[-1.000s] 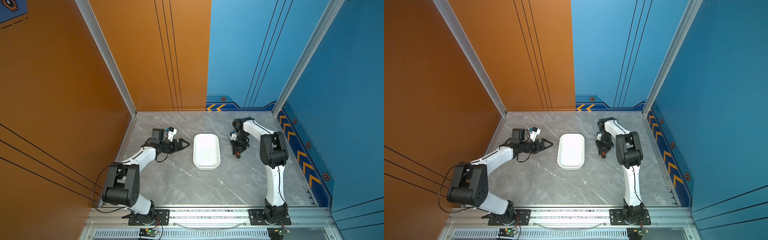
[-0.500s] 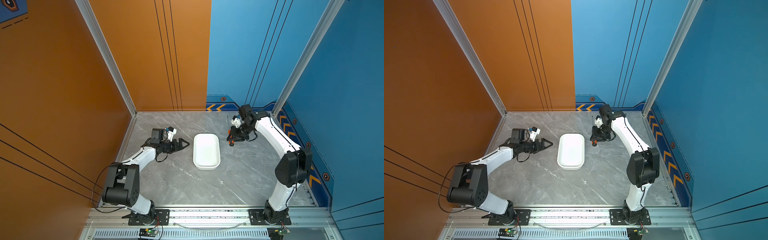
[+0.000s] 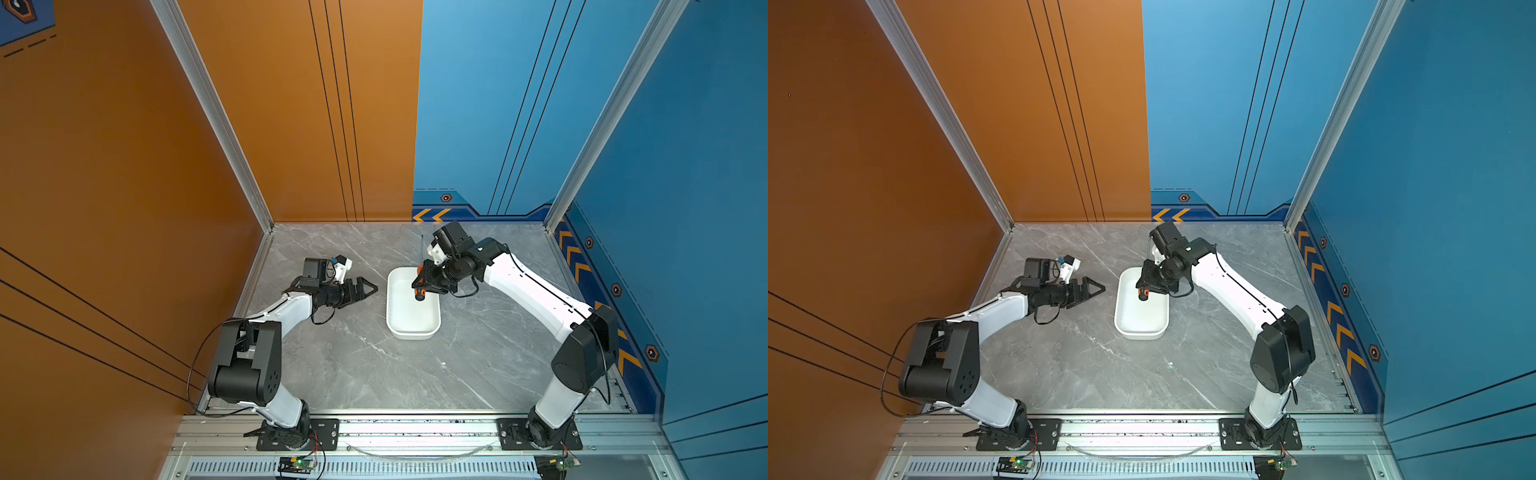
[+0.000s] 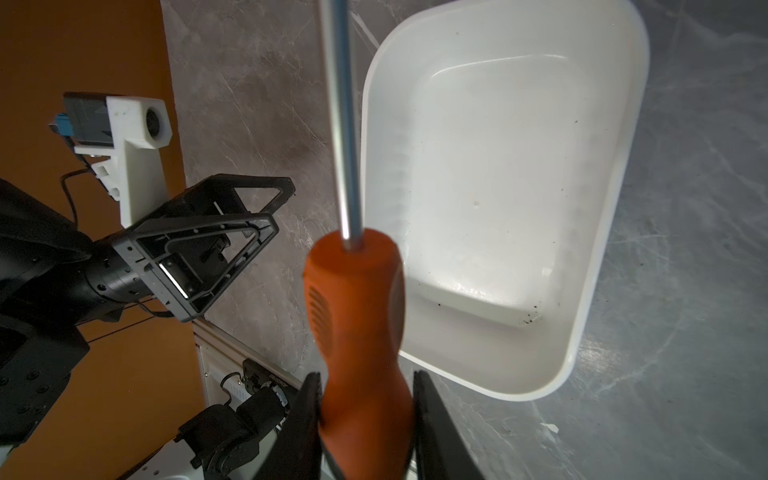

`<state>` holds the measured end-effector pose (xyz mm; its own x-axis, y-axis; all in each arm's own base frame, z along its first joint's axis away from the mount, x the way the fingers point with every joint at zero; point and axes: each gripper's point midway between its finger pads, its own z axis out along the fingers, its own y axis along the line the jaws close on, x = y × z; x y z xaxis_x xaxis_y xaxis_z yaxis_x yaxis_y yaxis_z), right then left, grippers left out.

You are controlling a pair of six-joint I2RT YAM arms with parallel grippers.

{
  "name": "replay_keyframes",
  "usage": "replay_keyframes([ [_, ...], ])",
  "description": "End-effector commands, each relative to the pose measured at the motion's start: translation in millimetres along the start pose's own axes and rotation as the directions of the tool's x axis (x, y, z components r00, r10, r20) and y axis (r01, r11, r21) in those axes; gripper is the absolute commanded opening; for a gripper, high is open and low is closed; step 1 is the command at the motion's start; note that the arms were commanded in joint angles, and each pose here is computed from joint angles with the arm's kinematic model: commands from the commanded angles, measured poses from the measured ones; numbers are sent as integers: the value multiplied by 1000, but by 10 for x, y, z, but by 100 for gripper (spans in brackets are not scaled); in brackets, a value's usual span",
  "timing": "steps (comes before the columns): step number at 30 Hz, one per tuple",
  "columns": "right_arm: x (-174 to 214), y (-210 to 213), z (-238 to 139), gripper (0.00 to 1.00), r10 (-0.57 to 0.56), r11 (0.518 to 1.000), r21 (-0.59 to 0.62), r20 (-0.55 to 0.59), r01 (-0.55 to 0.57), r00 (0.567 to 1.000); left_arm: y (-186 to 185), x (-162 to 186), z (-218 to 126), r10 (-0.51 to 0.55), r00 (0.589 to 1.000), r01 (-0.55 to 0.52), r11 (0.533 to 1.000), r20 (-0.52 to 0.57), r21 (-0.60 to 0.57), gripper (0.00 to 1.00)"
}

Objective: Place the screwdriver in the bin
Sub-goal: 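Lift the screwdriver with the right gripper and carry it over the bin, then lower the held screwdriver into the white bin with the right gripper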

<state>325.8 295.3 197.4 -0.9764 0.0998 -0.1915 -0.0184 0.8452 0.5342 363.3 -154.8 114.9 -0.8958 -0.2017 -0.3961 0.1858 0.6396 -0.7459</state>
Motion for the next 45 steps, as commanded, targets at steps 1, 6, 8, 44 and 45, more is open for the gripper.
replay_keyframes([
  [1,-79,-207,193,0,64,992,102,67,-71,996,-36,-26,-2,15,1000,-16,1000,3,25,98],
  [6,15,-352,437,0,58,979,192,68,-70,996,-32,-20,3,12,1000,-12,1000,0,27,98],
  [8,59,-378,544,0,56,976,210,45,-64,997,-33,-19,7,13,1000,-13,1000,0,28,98],
  [44,451,-634,1167,0,57,936,353,-162,4,985,-4,4,29,4,1000,-4,1000,-10,27,98],
  [45,444,-630,1167,0,56,936,352,-161,4,985,-5,2,28,4,1000,-4,1000,-9,27,98],
])
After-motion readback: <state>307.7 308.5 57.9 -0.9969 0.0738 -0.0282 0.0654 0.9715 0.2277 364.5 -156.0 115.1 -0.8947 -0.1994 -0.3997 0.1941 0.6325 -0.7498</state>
